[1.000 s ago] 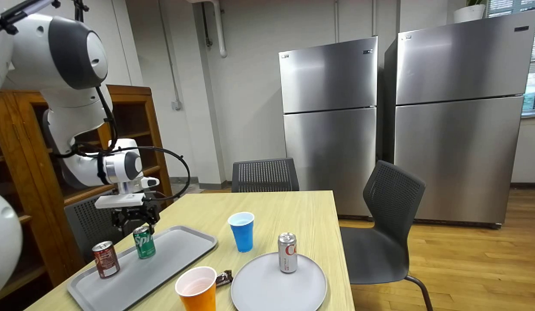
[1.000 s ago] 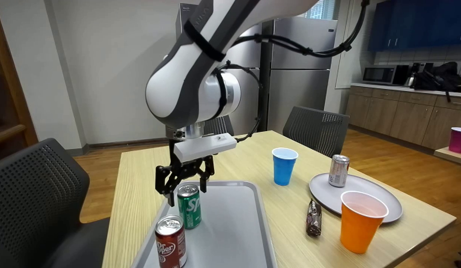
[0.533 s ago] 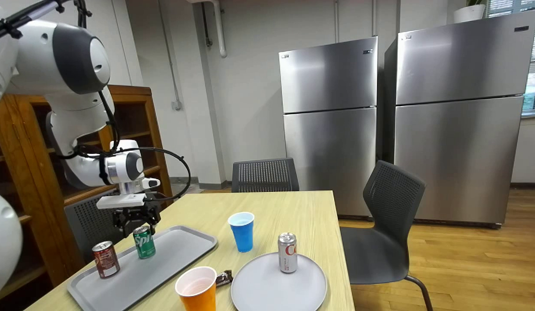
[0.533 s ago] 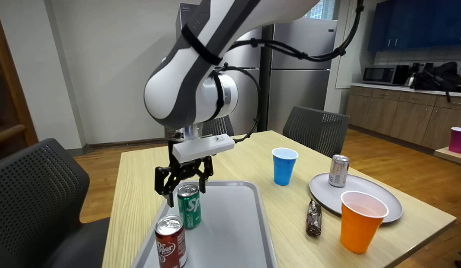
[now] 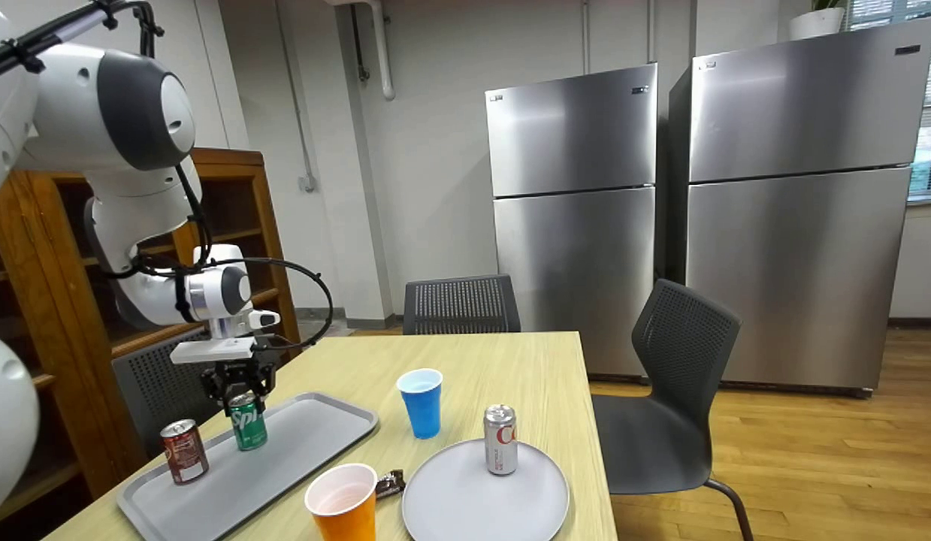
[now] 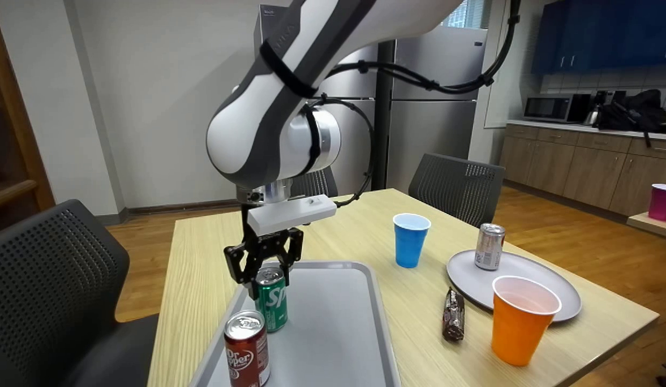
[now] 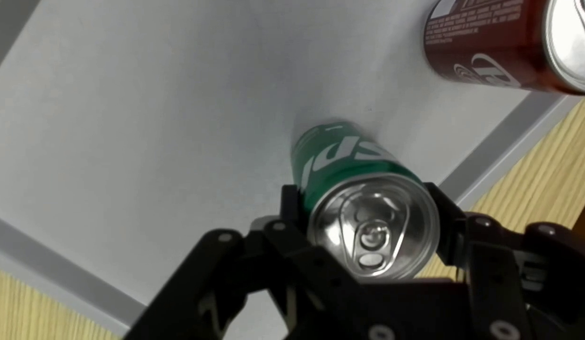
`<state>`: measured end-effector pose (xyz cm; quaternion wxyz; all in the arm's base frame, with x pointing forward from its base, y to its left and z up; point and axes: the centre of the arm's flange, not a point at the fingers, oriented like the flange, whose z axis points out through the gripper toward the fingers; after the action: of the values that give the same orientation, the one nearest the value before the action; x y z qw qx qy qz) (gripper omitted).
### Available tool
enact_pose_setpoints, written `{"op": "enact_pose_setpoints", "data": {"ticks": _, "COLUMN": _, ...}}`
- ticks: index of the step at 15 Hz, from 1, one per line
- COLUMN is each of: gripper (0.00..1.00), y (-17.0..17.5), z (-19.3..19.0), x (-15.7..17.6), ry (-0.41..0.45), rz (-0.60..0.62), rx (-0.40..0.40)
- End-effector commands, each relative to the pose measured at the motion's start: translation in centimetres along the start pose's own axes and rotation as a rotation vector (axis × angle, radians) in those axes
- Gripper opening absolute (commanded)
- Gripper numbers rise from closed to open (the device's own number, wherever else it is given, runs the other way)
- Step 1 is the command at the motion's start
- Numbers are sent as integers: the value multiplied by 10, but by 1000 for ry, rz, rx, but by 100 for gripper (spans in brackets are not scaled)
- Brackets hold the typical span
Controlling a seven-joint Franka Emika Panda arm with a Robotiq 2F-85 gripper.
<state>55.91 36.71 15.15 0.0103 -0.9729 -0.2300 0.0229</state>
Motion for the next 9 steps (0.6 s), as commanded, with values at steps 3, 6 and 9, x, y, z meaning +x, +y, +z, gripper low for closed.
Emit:
{"op": "enact_pose_setpoints", "data": {"ticks": 3, "gripper": 39, "y": 0, "z": -18, "x": 4, "ry": 20, "rz": -26, "rx": -32}}
{"op": "enact_pose_setpoints", "data": {"ticks": 6, "gripper": 39, "y": 8, "z": -32, "x": -3, "ry": 46, "rz": -21, "rx": -42}}
{"op": "enact_pose_setpoints", "data": {"ticks": 9, "gripper": 39, "y": 20, "z": -48, "x": -11, "ry": 66, "rz": -3, "rx": -60}}
